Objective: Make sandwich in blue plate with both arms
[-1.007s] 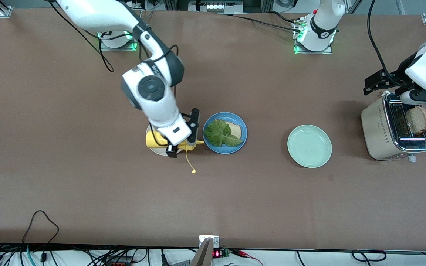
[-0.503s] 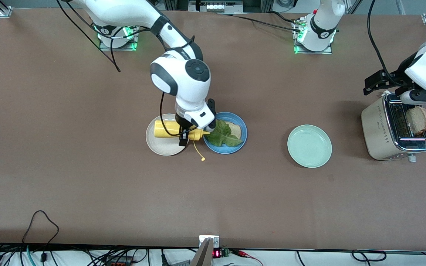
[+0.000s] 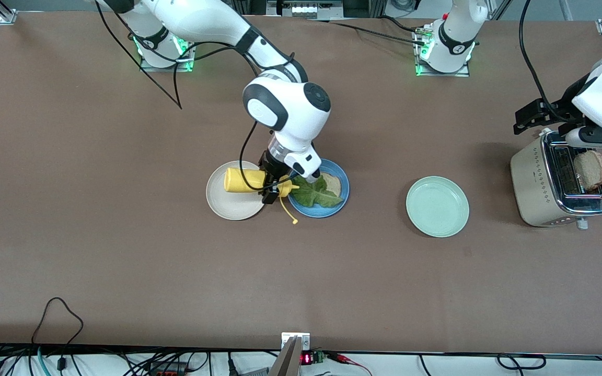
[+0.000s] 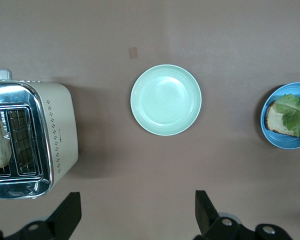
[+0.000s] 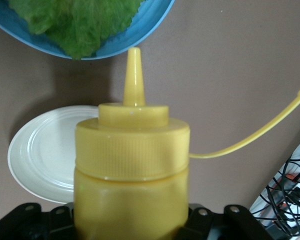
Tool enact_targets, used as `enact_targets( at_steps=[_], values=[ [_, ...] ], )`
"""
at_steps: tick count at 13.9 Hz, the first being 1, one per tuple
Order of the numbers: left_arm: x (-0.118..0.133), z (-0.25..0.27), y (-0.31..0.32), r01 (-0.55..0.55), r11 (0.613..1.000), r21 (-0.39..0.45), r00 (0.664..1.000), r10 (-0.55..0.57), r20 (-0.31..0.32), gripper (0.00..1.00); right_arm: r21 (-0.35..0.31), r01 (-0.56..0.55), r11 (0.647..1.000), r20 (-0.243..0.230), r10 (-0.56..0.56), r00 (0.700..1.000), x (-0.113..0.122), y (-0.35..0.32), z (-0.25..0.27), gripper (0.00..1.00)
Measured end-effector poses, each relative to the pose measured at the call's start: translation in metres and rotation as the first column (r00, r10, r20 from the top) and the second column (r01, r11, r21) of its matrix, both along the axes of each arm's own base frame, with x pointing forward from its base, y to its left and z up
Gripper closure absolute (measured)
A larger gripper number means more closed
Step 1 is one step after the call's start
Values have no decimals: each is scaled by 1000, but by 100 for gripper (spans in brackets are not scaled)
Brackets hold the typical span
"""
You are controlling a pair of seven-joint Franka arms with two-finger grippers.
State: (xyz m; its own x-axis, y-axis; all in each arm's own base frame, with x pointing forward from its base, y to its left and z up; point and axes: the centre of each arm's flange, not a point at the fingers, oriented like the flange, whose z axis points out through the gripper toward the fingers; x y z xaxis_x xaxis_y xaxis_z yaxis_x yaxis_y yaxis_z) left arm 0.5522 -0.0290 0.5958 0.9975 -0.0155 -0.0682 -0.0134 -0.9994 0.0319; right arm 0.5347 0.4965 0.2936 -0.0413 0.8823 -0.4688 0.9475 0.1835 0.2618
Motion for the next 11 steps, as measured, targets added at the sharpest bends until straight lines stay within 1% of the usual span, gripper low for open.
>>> enact_targets(
  at_steps=[4, 9, 11],
  values=[
    [0, 0, 0, 0, 1000, 0, 1000, 0, -1, 0, -16, -7, 1000, 0, 7, 1000, -5, 6, -10, 62],
    [0, 0, 0, 0, 1000, 0, 1000, 0, -1, 0, -11, -2, 1000, 10, 2, 1000, -1, 6, -5, 62],
    [0, 0, 0, 0, 1000, 0, 1000, 0, -2, 0, -15, 5, 1000, 13, -5, 1000, 5, 1, -2, 62]
  ],
)
